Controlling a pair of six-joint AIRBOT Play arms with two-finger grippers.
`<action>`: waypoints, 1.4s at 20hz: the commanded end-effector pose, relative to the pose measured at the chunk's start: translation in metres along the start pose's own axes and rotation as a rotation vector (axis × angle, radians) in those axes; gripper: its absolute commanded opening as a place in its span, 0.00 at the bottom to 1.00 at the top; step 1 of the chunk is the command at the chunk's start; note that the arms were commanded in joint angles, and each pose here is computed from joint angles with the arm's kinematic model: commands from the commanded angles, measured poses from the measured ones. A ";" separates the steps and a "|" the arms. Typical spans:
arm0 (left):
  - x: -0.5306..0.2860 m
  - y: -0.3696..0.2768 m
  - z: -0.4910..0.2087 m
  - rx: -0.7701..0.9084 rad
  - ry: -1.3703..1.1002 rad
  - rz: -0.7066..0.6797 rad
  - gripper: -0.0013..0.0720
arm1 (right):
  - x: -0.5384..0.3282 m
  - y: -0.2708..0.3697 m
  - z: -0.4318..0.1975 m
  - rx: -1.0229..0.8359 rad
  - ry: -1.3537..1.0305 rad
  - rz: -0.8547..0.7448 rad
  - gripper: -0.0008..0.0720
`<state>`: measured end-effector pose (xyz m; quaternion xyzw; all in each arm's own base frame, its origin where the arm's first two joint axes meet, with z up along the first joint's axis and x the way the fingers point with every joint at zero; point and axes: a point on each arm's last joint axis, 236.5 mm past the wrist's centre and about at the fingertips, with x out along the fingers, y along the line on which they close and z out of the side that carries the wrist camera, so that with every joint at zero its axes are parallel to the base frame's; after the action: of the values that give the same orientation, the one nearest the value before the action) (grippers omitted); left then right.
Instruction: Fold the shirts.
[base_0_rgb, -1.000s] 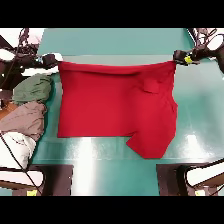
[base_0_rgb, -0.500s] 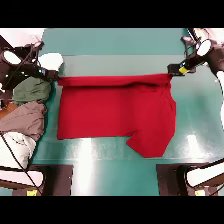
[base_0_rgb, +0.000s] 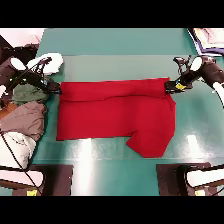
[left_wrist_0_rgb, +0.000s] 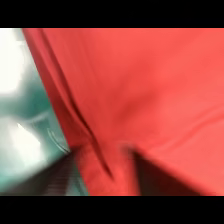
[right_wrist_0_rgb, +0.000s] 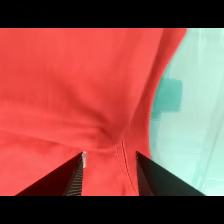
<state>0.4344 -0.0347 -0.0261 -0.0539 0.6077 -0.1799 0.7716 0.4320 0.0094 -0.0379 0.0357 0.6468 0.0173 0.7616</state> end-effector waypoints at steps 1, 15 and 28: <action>-0.002 0.001 -0.024 -0.052 0.105 0.008 0.67 | -0.012 -0.003 -0.010 0.018 0.005 0.004 0.54; -0.012 -0.040 -0.233 -0.324 0.317 -0.084 0.67 | -0.068 0.019 -0.103 0.138 -0.004 0.336 0.53; 0.023 -0.055 -0.223 -0.402 0.211 -0.131 0.53 | -0.073 0.022 -0.125 0.115 0.080 0.342 0.53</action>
<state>0.2053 -0.0597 -0.0862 -0.2167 0.7159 -0.1152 0.6537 0.3081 0.0304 0.0161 0.1926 0.6443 0.1080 0.7322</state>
